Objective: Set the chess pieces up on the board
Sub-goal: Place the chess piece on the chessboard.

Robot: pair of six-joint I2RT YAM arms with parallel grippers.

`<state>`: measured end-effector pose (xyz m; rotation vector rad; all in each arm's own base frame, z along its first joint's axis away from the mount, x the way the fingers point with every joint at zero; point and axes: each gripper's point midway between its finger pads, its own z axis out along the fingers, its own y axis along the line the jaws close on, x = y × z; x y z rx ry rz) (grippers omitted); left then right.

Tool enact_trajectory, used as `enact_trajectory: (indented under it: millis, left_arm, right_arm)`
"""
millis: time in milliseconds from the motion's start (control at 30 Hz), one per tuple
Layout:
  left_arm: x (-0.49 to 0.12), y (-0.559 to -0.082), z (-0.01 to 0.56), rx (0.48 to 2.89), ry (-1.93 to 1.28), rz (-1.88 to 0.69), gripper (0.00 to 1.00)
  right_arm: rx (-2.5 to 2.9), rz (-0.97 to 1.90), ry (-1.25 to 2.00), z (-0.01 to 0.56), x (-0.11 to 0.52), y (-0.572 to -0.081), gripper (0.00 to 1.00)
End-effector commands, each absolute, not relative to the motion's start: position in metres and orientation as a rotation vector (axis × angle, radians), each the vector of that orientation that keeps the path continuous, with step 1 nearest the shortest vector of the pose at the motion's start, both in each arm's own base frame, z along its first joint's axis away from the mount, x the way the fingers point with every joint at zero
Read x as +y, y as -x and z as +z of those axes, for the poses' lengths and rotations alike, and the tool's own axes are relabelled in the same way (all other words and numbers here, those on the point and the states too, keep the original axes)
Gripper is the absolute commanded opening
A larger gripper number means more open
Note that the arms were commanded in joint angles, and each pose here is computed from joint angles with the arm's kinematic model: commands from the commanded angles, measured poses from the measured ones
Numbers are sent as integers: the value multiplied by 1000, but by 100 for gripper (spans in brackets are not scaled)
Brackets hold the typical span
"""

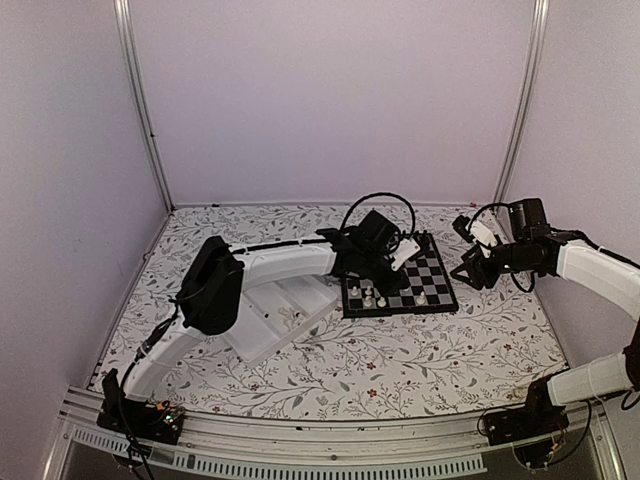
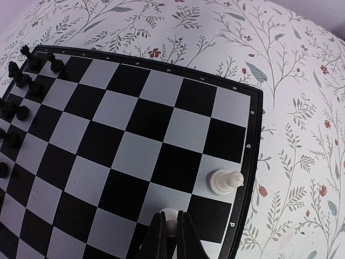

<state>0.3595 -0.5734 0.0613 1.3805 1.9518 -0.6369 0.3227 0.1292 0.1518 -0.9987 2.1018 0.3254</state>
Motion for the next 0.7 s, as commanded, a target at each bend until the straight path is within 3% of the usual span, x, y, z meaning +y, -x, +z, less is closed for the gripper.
enact_trajectory:
  millis: [0,667]
  left_arm:
    - [-577,-367,62,1939,-1363,-636,3]
    - [-578,-366,45,1957,-1377,-633,12]
  right_arm:
    - [2100,329,992,150,130,-324,60]
    - [2104,342,1001,148,131,-324,60]
